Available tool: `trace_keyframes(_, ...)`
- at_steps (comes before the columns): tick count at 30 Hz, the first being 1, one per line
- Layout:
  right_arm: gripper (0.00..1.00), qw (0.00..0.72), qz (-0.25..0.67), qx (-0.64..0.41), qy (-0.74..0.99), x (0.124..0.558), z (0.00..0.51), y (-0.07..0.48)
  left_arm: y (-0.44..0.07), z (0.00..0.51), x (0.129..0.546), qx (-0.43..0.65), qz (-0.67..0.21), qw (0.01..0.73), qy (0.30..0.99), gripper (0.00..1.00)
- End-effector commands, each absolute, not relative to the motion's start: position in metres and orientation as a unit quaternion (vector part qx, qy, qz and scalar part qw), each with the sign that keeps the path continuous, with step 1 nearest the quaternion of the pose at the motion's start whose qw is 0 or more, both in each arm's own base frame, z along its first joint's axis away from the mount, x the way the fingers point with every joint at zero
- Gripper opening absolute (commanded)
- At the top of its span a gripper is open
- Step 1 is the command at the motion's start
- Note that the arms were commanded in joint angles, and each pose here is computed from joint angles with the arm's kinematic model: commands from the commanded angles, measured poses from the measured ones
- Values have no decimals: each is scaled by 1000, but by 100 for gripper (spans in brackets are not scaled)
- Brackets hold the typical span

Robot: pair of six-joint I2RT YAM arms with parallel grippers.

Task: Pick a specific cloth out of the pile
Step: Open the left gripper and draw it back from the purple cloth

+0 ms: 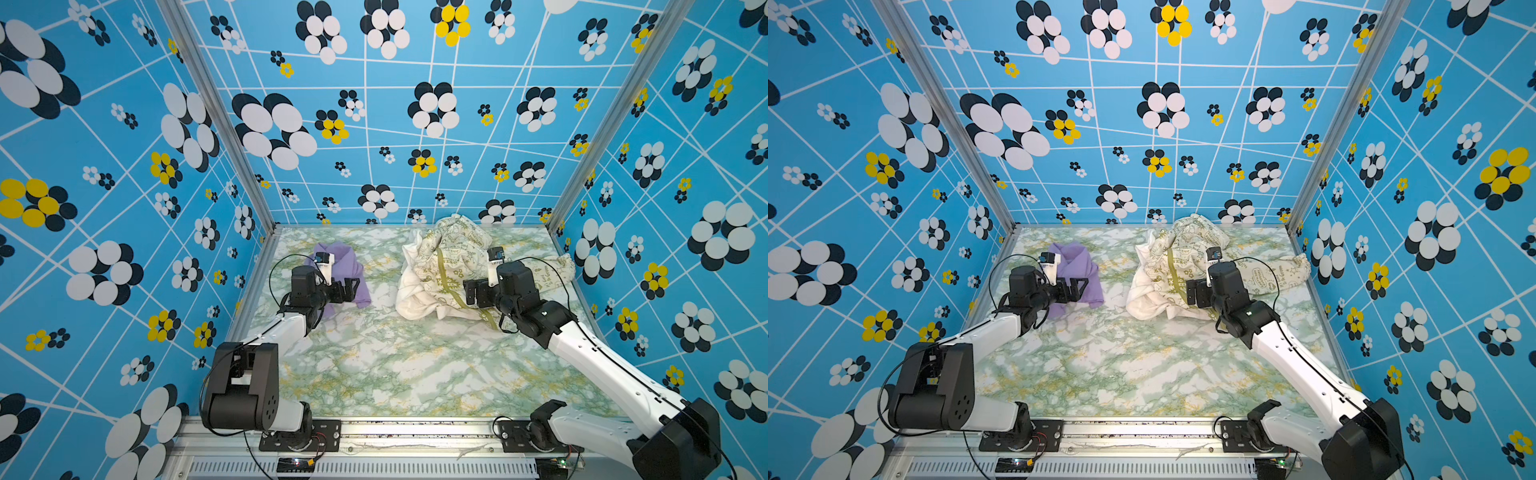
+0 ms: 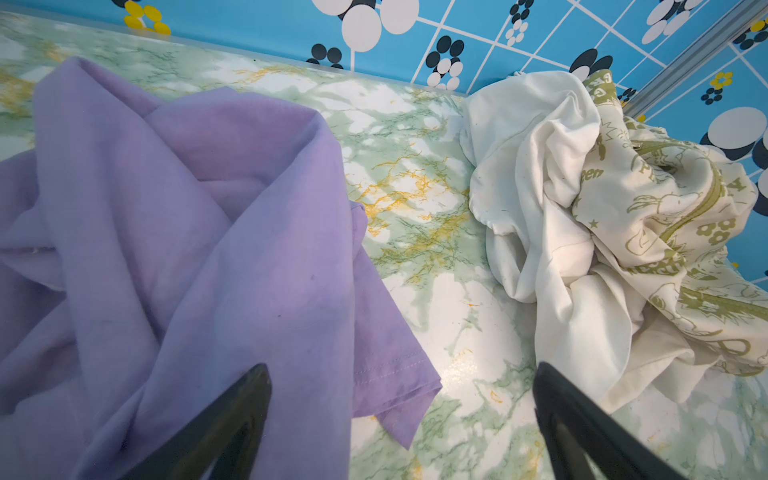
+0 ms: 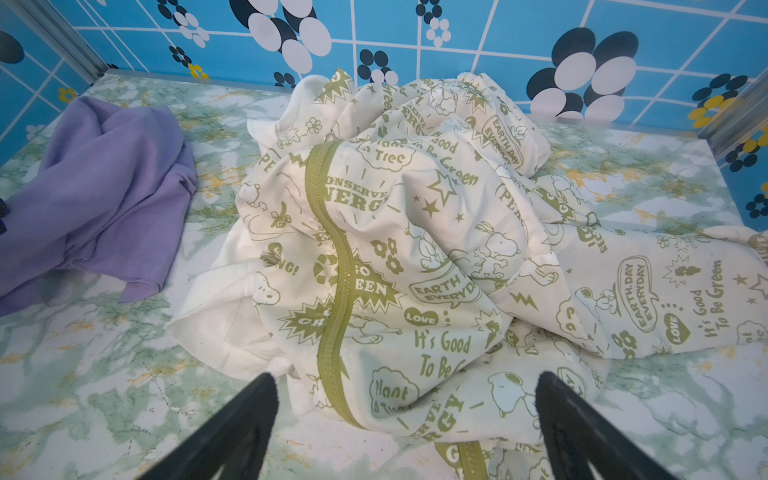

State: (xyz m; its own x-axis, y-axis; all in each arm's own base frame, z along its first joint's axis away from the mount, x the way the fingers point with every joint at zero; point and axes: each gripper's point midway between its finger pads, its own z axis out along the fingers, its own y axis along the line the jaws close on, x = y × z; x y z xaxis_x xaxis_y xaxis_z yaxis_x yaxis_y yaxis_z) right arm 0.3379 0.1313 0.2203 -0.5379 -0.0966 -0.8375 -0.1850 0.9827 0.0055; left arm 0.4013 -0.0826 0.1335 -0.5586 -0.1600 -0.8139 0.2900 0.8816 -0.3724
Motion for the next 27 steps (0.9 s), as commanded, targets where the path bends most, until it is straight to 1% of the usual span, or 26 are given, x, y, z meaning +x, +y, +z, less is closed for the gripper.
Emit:
trace_keyframes(1, 99, 449, 44, -84, 889, 336, 207, 130, -74, 142, 411, 21, -245, 477, 844, 99)
trace_keyframes(8, 99, 420, 37, -89, 902, 334, 194, 131, -68, 140, 412, 22, -251, 463, 850, 99)
trace_keyframes(12, 99, 426, 37, -81, 900, 335, 195, 128, -59, 162, 414, 34, -230, 505, 831, 99)
trace_keyframes(15, 99, 445, 30, -66, 892, 338, 199, 117, -51, 180, 414, 56, -193, 547, 812, 99)
trace_keyframes(20, 99, 476, 16, -9, 879, 347, 197, 77, -29, 188, 413, 64, -129, 586, 798, 99)
trace_keyframes(27, 99, 522, -38, 66, 849, 362, 173, 12, -13, 166, 408, 44, -101, 606, 788, 99)
